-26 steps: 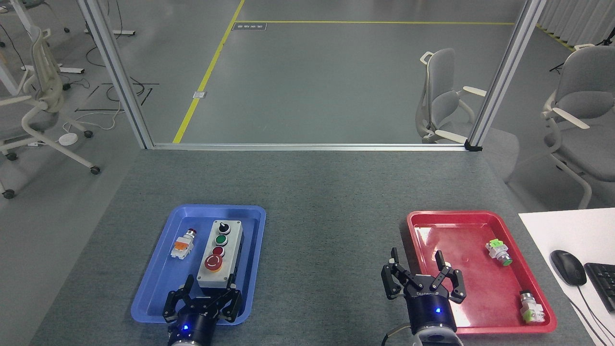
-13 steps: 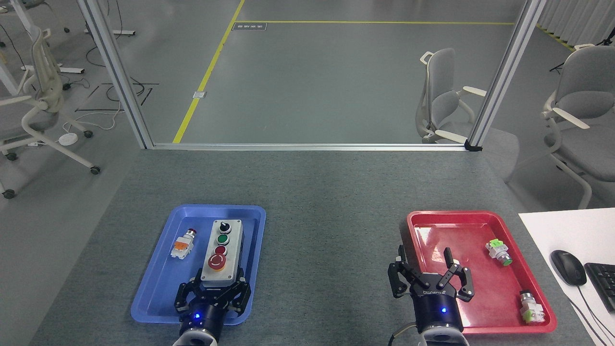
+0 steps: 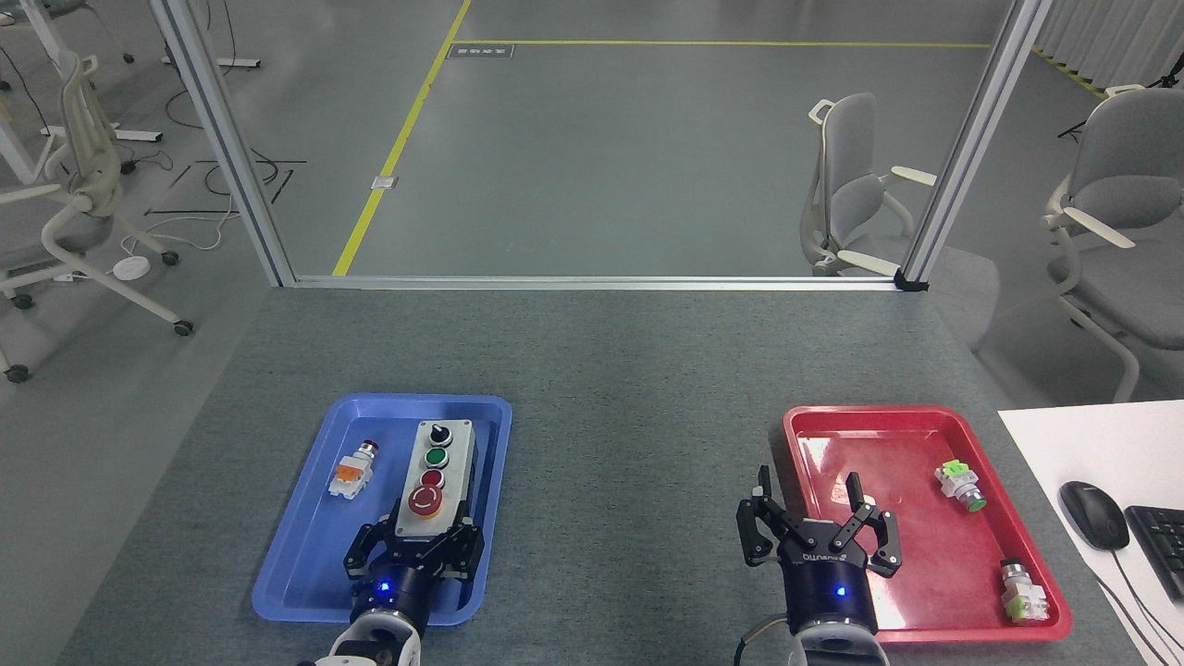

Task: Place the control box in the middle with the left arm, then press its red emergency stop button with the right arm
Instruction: 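Close the left gripper on the near end of the control box, then carry the control box with the left gripper to the table middle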

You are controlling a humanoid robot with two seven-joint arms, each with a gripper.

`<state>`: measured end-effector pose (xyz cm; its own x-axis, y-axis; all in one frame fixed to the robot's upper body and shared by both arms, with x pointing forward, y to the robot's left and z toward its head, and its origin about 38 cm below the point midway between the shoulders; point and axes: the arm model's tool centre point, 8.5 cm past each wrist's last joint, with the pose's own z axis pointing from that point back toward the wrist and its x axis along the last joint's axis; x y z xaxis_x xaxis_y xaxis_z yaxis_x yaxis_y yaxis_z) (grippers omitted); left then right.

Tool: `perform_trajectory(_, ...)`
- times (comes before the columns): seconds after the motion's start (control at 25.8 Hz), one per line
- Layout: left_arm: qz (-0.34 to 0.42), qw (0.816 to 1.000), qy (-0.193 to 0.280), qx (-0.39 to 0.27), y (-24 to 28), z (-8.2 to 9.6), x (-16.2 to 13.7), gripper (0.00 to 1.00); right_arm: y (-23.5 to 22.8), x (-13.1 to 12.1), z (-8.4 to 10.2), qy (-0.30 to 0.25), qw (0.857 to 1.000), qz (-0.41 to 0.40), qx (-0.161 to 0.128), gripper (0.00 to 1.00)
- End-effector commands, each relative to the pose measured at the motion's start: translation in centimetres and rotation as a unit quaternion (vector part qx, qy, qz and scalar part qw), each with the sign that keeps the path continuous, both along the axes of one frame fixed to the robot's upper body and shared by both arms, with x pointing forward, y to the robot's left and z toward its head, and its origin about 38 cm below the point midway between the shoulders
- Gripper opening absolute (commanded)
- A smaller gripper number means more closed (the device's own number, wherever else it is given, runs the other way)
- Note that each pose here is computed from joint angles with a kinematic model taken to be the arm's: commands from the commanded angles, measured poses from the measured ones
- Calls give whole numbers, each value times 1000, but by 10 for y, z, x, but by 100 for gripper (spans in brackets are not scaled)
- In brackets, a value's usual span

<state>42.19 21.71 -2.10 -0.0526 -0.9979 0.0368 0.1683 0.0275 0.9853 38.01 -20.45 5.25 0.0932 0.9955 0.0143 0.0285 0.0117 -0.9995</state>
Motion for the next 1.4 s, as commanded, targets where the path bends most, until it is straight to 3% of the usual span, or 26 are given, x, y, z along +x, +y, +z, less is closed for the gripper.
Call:
perform_trajectory(0.0,-6,1000,8,-2,1,0,5,10,4,0,1,-1,1000,-4,2,98)
perform_trajectory(0.08,-8,1000,0,-5,1,7,12,0,4,0,1,-2,1000,-5,3,98)
perform_trajectory(0.16,-16,1000,-16,-9,-1,18,17,0,3,0,1,-2,1000,-4,0,98)
perform_trajectory(0.39,-36,994,-102,-22,-12,78,31,0,5,0,1,-3,1000,-7,4,98)
perform_trajectory(0.5,-57,990,-129,-28,-29,97,29,0,5,0,-1,0,1000,-4,4,98)
perform_trajectory(0.93,-230,970,-83,-5,-184,71,2,0,15,3,0,2,1000,3,16,98)
perform_trajectory(1.36,-291,954,-33,56,-230,38,-8,0,16,4,1,0,1000,0,17,98)
